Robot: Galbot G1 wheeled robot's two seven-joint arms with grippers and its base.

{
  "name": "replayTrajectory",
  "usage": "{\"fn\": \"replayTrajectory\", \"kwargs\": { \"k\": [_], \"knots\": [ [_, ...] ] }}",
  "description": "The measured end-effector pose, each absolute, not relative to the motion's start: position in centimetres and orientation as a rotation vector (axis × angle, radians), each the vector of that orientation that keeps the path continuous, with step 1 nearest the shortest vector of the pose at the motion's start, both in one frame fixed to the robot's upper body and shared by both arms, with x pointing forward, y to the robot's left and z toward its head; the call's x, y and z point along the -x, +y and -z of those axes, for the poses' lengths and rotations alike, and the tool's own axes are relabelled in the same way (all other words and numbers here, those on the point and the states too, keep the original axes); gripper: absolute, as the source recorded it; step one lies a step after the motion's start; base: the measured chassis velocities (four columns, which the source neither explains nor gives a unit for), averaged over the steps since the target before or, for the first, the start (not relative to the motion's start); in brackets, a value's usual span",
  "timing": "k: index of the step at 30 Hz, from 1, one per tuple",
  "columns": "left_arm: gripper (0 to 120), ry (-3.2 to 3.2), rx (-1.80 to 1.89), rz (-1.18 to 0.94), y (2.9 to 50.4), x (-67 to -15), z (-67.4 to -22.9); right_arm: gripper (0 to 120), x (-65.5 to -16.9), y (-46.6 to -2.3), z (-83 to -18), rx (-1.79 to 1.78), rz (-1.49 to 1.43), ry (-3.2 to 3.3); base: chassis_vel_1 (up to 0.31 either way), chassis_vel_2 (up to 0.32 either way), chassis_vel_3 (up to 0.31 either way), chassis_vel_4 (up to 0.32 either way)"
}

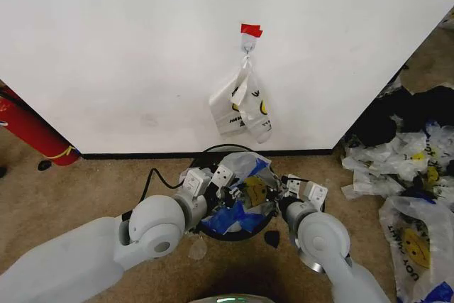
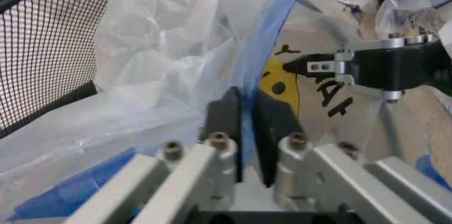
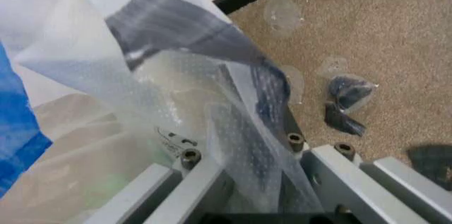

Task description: Pick up the garbage bag from the wall and place it over the trash bin.

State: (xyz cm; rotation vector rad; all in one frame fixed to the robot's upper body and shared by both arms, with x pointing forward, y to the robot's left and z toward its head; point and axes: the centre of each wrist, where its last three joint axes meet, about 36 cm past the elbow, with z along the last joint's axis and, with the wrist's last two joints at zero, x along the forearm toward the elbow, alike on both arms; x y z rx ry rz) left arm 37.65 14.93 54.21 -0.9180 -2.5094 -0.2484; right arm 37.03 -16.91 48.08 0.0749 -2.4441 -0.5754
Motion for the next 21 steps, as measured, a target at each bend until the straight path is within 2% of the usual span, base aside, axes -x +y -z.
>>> {"fn": "replayTrajectory", "kwargs": {
  "k": [3, 15, 21],
  "knots": [
    [0, -2.515, 0.914, 0.249, 15.1, -37.6, -54.3, 0, -37.0, -16.9, -48.1, -0.076, 0.575, -2.444, 0.0, 0.0, 0.0, 0.0],
    [0, -2.605, 1.0, 0.197, 16.2, -38.0, -58.7, 0, -36.4, -16.4, -47.2, -0.122, 0.536, -2.448, 0.0, 0.0, 0.0, 0.0],
    [0, -2.698, 0.985, 0.351, 15.9, -40.9, -60.0, 0, -35.0, -16.2, -46.9, -0.208, 0.466, -2.483, 0.0, 0.0, 0.0, 0.0]
  ]
}}
